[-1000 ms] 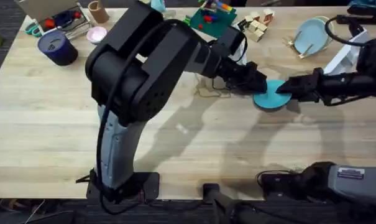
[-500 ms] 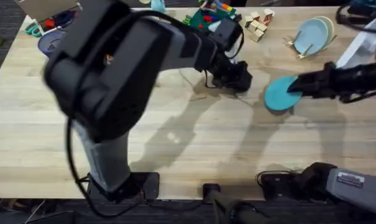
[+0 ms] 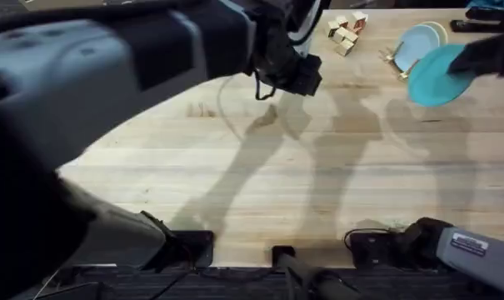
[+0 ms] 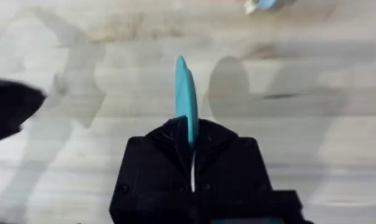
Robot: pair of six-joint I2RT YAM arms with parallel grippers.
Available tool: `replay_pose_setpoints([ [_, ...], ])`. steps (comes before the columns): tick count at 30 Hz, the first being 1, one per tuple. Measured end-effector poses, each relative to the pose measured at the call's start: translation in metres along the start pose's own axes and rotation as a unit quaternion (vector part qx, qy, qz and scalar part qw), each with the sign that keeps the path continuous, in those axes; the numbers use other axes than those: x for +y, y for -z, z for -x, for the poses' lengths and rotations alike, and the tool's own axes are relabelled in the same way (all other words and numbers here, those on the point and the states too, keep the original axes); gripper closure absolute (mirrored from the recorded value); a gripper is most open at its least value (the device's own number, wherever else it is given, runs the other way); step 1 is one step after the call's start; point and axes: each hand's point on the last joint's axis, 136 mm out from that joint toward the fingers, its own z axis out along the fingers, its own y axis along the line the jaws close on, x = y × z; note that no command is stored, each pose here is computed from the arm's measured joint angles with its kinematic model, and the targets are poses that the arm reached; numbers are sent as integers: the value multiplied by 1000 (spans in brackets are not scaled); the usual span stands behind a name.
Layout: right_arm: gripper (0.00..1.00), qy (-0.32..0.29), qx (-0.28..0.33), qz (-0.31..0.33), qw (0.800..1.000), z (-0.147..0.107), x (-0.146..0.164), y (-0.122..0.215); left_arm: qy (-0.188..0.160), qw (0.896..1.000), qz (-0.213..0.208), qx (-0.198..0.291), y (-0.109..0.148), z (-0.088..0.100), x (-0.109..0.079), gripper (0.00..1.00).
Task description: Pick up the plates from the table one by one and place each into a slot on the dish rack.
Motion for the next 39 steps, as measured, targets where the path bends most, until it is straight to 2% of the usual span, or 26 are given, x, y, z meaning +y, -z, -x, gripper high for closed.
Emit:
replay_pose_setpoints([
  [7,970,48,-56,-35,997,35,-1,41,-100,994,37,-33,53,7,1,961],
  [13,970,79,-80,-69,991,50,-4,68,-179,979,50,-83,94,20,-6,945],
  [14,970,83,-83,-72,990,52,-4,71,-190,977,51,-88,97,21,-7,834],
  [19,970,105,-91,-95,986,58,-8,82,-213,971,54,-91,101,22,-8,65],
  [20,970,110,-92,-99,985,59,-9,84,-215,971,54,-91,101,22,-8,24],
  [28,970,143,-99,-121,977,86,-20,85,-226,968,55,-96,102,25,-8,8],
  [34,970,169,-119,-139,968,122,-34,78,-226,968,55,-96,102,25,-8,8],
  [39,971,208,-152,-159,953,157,-45,70,-226,968,55,-96,102,25,-8,8],
])
